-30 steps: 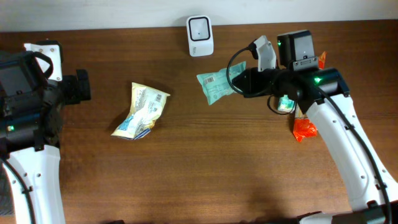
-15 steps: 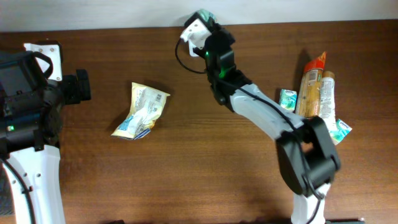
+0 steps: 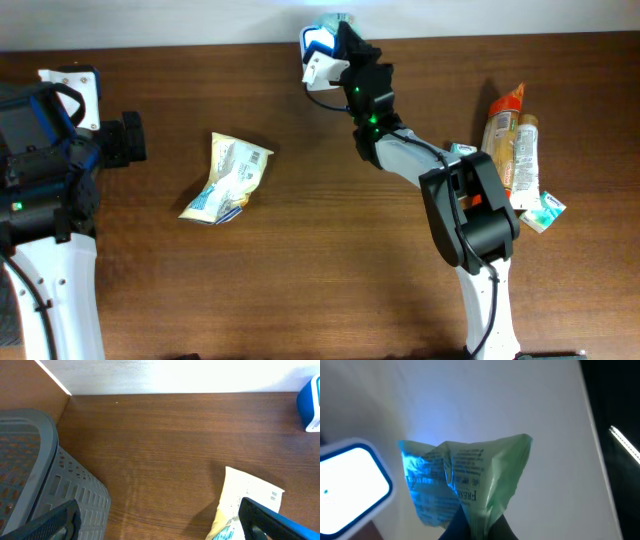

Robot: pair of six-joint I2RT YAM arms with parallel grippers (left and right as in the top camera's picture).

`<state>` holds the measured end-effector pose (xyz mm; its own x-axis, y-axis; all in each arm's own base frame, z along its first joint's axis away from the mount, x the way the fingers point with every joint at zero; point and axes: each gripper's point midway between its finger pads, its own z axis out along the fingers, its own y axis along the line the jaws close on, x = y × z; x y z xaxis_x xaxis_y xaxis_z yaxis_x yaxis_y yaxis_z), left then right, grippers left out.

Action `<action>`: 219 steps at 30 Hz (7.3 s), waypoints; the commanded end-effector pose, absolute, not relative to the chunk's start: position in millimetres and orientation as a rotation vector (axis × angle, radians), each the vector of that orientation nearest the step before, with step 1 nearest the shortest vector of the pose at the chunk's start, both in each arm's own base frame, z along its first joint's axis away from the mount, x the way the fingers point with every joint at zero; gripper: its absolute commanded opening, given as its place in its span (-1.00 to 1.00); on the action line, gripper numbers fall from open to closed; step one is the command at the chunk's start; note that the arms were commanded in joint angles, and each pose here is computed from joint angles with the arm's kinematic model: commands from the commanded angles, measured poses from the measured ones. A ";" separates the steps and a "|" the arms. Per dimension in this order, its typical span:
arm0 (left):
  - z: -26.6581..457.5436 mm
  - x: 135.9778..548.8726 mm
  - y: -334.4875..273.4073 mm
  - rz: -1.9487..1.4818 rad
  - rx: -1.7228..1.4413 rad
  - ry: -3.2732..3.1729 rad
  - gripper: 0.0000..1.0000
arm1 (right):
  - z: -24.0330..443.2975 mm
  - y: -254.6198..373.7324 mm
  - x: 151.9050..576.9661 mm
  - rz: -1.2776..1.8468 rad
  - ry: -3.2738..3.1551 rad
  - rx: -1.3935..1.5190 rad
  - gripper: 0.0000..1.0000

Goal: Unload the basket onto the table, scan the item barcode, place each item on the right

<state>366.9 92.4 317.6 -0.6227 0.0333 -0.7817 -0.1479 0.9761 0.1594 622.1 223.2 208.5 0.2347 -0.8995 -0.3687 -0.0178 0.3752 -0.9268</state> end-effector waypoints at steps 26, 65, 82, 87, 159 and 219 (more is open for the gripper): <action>322.3 367.5 92.4 0.260 -0.065 2.218 0.98 | 199.5 220.7 663.0 -0.774 1.203 -1.041 -0.92; 322.3 367.5 92.4 0.260 -0.065 2.218 0.99 | 135.1 -60.7 352.6 -0.035 2.937 0.601 -0.92; 322.3 367.4 92.4 0.260 -0.065 2.218 0.98 | 111.6 -92.0 396.7 0.216 2.706 0.535 0.62; 322.3 367.5 92.4 0.260 -0.065 2.218 0.98 | 211.6 -16.2 423.9 0.299 2.659 0.214 0.68; 322.3 367.5 92.4 0.260 -0.065 2.218 0.98 | 48.9 486.5 358.1 0.979 2.509 -0.786 -0.92; 322.3 367.5 92.4 0.260 -0.065 2.218 0.98 | 46.8 238.9 364.4 0.667 2.922 -1.044 -0.56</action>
